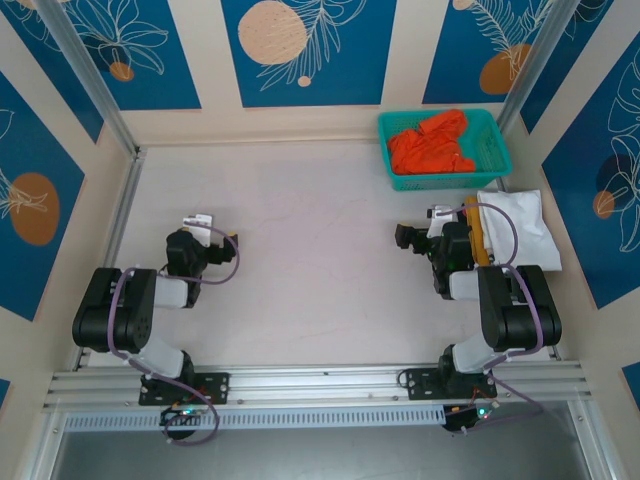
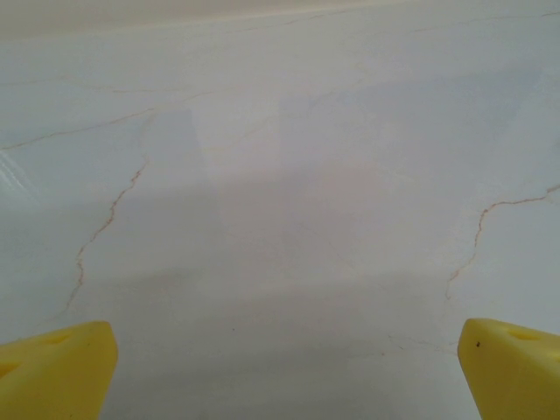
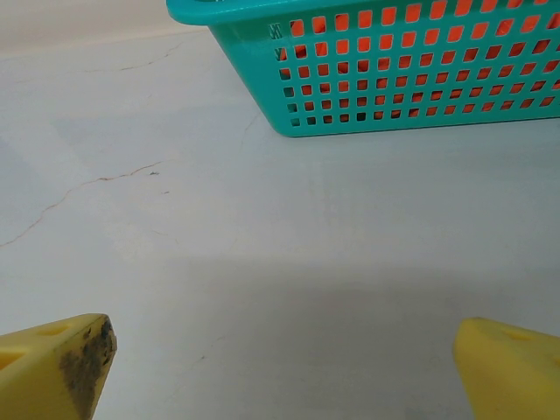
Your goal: Fold and stack the t-shirts
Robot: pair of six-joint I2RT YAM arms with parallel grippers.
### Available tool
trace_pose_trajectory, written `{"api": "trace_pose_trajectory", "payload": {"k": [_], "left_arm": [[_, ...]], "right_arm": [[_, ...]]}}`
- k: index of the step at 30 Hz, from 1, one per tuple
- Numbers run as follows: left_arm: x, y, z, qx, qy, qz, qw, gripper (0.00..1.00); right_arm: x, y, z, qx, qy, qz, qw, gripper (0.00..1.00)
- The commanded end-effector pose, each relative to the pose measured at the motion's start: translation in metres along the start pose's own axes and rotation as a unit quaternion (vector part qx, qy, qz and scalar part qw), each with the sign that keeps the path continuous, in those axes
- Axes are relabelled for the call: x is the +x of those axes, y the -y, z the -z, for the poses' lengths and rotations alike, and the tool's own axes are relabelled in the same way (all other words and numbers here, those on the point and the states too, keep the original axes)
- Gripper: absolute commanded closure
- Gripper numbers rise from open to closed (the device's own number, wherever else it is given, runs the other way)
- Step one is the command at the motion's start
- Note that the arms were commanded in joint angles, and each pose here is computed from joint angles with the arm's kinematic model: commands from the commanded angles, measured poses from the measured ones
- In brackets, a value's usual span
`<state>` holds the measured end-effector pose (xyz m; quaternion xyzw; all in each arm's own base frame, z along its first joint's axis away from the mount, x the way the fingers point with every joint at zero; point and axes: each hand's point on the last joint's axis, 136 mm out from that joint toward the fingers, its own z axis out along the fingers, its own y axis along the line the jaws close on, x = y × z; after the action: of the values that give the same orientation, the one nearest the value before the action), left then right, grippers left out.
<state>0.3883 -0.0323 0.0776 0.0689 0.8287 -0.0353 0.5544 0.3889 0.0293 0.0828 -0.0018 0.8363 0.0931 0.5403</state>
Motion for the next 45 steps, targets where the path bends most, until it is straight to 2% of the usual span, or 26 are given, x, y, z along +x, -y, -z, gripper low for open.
{"api": "trace_pose_trajectory", "payload": {"k": [1, 5, 9, 13, 15, 18, 22, 26, 32, 37, 45], "left_arm": [[-0.015, -0.002, -0.002, -0.001, 0.025, -0.007, 1.0, 0.0], [-0.019, -0.002, 0.003, -0.001, 0.039, -0.011, 0.999, 0.0], [-0.032, -0.001, 0.021, -0.01, 0.064, -0.016, 0.998, 0.0], [-0.053, 0.017, 0.039, -0.002, 0.078, -0.06, 0.995, 0.0], [-0.065, 0.032, 0.046, 0.004, 0.083, -0.089, 0.993, 0.0], [-0.082, 0.061, 0.052, 0.039, 0.091, -0.112, 0.989, 0.0], [-0.099, 0.125, 0.055, 0.115, 0.108, -0.142, 0.977, 0.0], [-0.108, 0.191, 0.057, 0.19, 0.124, -0.151, 0.962, 0.0], [-0.112, 0.254, 0.06, 0.256, 0.14, -0.128, 0.948, 0.0], [-0.108, 0.278, 0.062, 0.285, 0.137, -0.124, 0.94, 0.0], [-0.098, 0.282, 0.062, 0.288, 0.121, -0.128, 0.941, 0.0]], "right_arm": [[-0.013, 0.003, -0.002, 0.008, 0.019, 0.012, 1.0, 0.01], [-0.014, 0.001, 0.0, 0.002, 0.022, 0.015, 1.0, 0.01], [-0.025, -0.01, 0.01, -0.008, 0.026, 0.032, 0.999, 0.01], [-0.038, -0.02, 0.025, -0.013, 0.003, 0.034, 0.999, 0.01], [-0.051, -0.029, 0.034, -0.016, 0.008, 0.044, 0.999, 0.01], [-0.076, -0.031, 0.046, -0.006, 0.005, 0.01, 1.0, 0.01], [-0.113, -0.021, 0.041, 0.02, -0.02, -0.041, 0.999, 0.01], [-0.144, -0.012, 0.013, 0.028, -0.036, -0.063, 0.997, 0.01], [-0.162, 0.021, -0.056, 0.056, -0.1, -0.118, 0.986, 0.01], [-0.161, 0.05, -0.115, 0.088, -0.15, -0.117, 0.978, 0.01], [-0.149, 0.082, -0.18, 0.124, -0.216, -0.075, 0.965, 0.01]]}}
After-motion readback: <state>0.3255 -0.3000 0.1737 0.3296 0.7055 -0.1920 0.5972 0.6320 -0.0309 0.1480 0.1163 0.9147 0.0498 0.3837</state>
